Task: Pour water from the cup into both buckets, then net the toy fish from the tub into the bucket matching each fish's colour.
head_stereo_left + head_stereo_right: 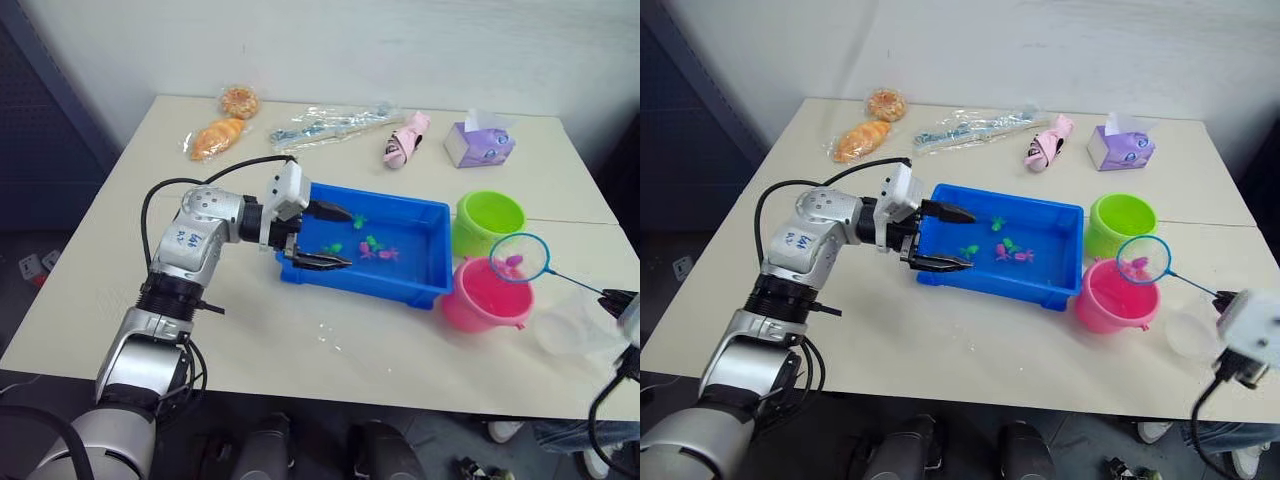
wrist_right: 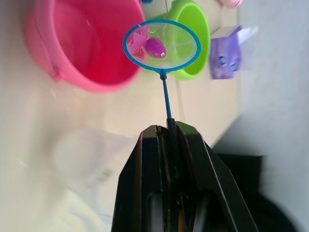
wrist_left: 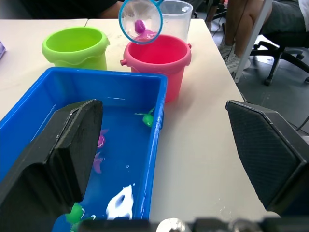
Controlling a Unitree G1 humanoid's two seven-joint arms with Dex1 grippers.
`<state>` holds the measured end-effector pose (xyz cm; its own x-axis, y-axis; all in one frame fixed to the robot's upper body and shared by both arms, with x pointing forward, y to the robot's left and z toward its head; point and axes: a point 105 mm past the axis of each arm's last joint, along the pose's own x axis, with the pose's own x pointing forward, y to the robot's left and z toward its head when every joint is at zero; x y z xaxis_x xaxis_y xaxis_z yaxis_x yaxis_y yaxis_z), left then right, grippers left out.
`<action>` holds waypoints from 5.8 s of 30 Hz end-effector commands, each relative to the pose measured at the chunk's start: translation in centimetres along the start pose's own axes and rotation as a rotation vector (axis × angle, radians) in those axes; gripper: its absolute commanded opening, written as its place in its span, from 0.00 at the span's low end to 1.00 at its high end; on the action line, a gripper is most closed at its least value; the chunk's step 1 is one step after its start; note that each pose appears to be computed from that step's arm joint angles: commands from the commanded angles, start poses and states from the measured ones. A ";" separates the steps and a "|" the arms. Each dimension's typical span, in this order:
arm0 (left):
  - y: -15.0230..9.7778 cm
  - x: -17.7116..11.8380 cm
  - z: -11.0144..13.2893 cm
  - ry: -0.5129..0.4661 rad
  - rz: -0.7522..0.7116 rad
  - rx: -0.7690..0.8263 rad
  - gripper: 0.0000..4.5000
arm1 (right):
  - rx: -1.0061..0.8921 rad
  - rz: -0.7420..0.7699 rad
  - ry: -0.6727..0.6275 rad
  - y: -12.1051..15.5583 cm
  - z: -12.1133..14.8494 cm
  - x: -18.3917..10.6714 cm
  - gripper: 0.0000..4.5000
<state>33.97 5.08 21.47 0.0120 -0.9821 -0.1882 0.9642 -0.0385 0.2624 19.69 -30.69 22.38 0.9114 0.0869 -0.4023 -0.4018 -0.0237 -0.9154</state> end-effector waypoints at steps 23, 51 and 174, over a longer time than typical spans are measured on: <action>0.3 -0.8 1.2 0.011 0.000 0.092 0.97 | -0.488 -0.063 -0.039 -1.2 -0.8 -0.1 0.00; -1.0 -4.0 -1.8 0.230 0.067 0.002 0.97 | -0.318 0.037 -0.378 -4.2 7.0 14.0 0.00; -0.3 -1.7 0.2 0.074 -0.013 0.022 0.97 | 1.227 0.117 -0.414 -1.6 4.0 2.2 0.00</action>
<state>33.72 7.10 20.83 0.0406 -0.9586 -0.2817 0.9695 -0.0305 0.2433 23.73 -26.08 21.50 0.8336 0.4803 -0.2728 -0.5288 0.8367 -0.1428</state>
